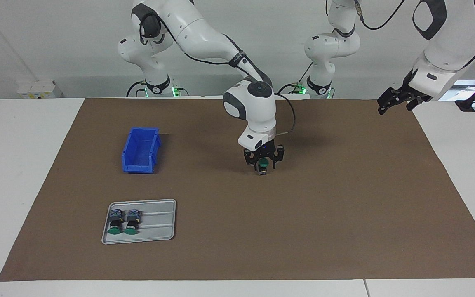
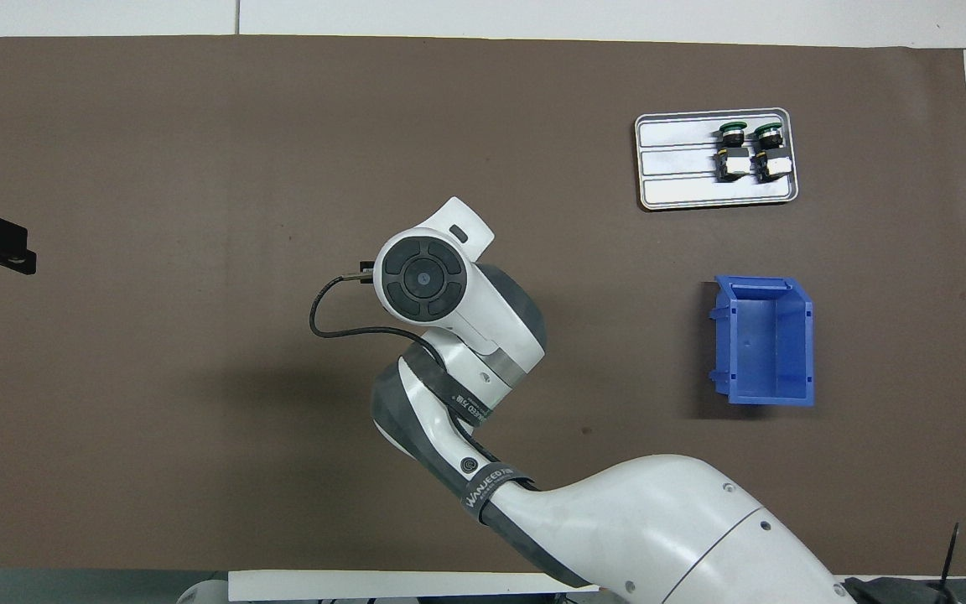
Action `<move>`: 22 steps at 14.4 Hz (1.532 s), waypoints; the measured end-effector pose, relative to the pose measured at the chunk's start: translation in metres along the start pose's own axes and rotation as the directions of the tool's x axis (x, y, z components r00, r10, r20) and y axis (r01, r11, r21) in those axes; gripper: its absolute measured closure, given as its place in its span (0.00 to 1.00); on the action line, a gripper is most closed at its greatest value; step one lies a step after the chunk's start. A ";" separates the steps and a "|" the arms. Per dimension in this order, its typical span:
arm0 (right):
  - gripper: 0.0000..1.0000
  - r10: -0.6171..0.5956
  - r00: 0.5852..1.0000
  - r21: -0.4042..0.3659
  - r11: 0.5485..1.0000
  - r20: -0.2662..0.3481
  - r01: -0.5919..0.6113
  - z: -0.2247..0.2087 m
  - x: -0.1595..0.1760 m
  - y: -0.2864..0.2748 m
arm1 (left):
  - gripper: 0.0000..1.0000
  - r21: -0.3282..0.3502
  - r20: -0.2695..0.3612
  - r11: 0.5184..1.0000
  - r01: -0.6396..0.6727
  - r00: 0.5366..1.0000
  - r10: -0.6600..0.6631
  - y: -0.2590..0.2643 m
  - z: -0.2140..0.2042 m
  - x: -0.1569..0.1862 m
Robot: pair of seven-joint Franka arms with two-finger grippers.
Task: Place and press button with both arms
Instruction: 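Carry the button with the right gripper into the blue bin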
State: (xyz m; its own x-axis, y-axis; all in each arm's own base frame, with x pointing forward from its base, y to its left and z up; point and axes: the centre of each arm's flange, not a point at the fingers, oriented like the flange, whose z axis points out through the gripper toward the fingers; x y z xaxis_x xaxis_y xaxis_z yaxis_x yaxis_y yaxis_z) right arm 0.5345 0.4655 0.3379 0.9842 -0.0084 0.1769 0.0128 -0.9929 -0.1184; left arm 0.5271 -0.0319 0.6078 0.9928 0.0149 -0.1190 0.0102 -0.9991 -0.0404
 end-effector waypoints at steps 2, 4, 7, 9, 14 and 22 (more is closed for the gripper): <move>0.61 -0.001 1.000 -0.017 1.000 0.016 0.001 0.000 -0.001 0.001 | 0.00 0.000 0.000 1.000 0.000 1.000 0.000 0.000 0.000 0.000; 0.62 -0.009 0.999 -0.046 0.999 0.036 0.011 -0.016 0.008 0.002 | 0.00 0.000 -0.001 1.000 0.000 1.000 0.000 0.000 0.000 0.000; 0.62 -0.086 0.994 -0.085 0.992 0.070 0.092 -0.060 0.038 0.040 | 0.00 0.000 -0.002 1.000 0.000 1.000 0.000 0.000 0.000 0.000; 0.62 -0.146 0.984 -0.104 0.982 0.100 0.157 -0.108 0.057 0.099 | 0.00 0.000 -0.002 1.000 0.000 1.000 0.000 0.000 0.000 0.000; 0.62 -0.274 0.947 -0.004 0.960 0.169 0.279 -0.188 0.025 0.309 | 0.00 0.000 -0.002 1.000 0.000 1.000 0.000 0.000 0.000 0.000; 0.62 -0.224 0.959 0.036 0.975 0.171 0.221 -0.158 -0.003 0.426 | 0.00 0.000 -0.003 1.000 -0.001 1.000 0.001 0.001 0.000 0.000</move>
State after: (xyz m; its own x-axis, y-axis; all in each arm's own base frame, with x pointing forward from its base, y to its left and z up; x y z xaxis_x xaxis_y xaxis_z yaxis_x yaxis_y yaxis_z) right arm 0.5095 0.0238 0.4417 0.9717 0.2344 0.0288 0.2361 -0.9653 -0.1118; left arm 0.5272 -0.0328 0.6081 0.9932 0.0134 -0.1161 0.0087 -0.9991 -0.0404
